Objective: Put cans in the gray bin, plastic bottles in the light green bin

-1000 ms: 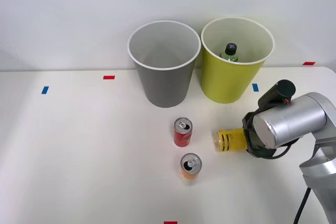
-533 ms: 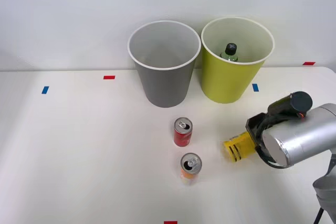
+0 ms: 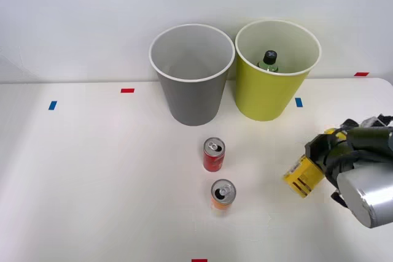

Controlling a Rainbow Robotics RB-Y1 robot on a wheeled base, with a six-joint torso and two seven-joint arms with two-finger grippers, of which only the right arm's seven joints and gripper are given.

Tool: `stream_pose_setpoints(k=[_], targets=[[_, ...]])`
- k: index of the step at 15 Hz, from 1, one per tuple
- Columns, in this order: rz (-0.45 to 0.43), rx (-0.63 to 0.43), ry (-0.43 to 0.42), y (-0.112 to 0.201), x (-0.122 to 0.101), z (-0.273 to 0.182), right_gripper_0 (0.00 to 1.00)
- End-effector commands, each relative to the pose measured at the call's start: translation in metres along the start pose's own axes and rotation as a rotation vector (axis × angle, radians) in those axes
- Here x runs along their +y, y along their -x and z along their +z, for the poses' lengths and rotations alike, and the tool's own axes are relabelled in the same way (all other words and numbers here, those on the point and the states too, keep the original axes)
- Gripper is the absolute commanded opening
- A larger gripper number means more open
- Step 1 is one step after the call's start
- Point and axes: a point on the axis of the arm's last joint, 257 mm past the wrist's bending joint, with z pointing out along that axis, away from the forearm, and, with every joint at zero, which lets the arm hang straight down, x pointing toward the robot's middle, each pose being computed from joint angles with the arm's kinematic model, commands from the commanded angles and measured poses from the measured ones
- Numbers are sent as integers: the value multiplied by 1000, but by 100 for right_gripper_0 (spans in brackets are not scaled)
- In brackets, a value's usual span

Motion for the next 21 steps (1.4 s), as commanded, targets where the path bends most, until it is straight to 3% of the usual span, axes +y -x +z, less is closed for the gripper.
stream_pose_setpoints(k=[1, 7, 10, 16, 21], targets=[[-152, -102, 66, 20, 5, -27, 0], [-384, -242, 94, 46, 12, -60, 0], [-453, -298, 124, 57, 24, -64, 0], [-416, -320, 232, 57, 50, -71, 0], [-367, -455, 391, 84, 94, -97, 0]])
